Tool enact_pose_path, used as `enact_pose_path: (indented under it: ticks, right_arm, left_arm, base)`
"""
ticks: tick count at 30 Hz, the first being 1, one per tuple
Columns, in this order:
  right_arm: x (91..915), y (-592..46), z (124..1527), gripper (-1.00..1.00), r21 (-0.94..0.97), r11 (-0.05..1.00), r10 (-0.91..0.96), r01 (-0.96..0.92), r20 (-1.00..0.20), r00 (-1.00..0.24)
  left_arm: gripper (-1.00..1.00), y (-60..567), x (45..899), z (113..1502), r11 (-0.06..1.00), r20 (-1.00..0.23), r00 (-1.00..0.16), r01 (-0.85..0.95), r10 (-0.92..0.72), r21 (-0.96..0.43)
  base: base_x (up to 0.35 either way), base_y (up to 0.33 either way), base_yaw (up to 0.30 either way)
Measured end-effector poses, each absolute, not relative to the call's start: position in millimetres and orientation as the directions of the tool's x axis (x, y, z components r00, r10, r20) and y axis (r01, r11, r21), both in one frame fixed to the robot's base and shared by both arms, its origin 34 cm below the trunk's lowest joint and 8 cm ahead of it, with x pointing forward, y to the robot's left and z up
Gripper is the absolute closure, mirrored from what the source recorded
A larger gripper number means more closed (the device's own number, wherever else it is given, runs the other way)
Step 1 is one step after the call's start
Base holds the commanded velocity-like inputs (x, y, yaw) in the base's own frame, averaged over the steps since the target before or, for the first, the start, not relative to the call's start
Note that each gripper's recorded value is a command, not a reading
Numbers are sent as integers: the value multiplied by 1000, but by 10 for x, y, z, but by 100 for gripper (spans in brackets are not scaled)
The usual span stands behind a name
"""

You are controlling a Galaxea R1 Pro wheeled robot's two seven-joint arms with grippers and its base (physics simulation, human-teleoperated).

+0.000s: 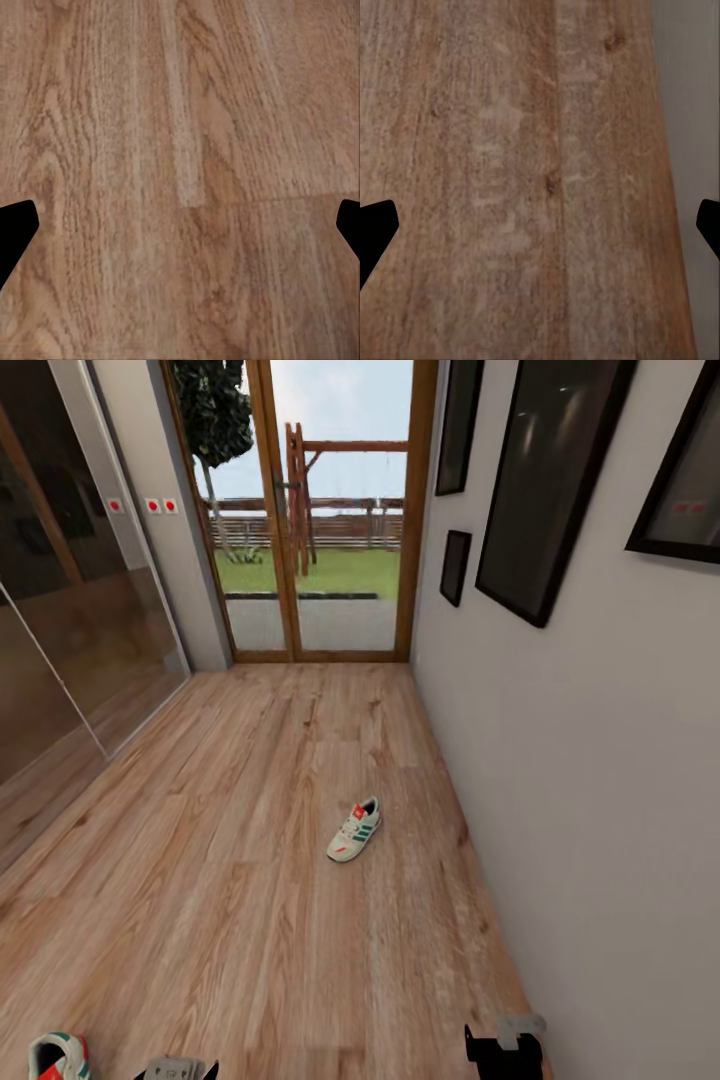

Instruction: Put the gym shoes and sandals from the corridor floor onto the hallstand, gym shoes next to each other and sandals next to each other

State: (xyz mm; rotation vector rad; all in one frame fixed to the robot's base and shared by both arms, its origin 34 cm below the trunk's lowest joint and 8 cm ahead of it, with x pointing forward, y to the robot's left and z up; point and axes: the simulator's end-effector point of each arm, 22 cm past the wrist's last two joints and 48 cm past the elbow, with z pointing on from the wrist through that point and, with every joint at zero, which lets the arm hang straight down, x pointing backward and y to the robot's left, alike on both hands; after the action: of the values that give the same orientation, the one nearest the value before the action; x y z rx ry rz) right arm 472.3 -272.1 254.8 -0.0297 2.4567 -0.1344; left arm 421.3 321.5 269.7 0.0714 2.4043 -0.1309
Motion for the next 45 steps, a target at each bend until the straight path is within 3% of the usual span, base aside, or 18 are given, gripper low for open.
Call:
enact_pose_path:
  ticks: [12, 32, 45]
  right_arm:
    - [4723, -2709, 2547, -100, -103, 995, -56, 12, -627, -777]
    - [4725, -2709, 2550, -100, -103, 995, -55, 13, -628, -776]
    - [4721, -2709, 2548, -100, -103, 995, -55, 13, -627, -777]
  left_arm:
    - [-100, 3217, 4219, 2698, 993, -671, -741, 86, 14, -75]
    - [-100, 3210, 4217, 2698, 993, -671, -741, 86, 13, -76]
    - [-100, 3210, 4223, 2700, 993, -672, -740, 86, 13, -75]
  base:
    - [76, 8, 0]
    - [304, 0, 0]
    - [176, 0, 0]
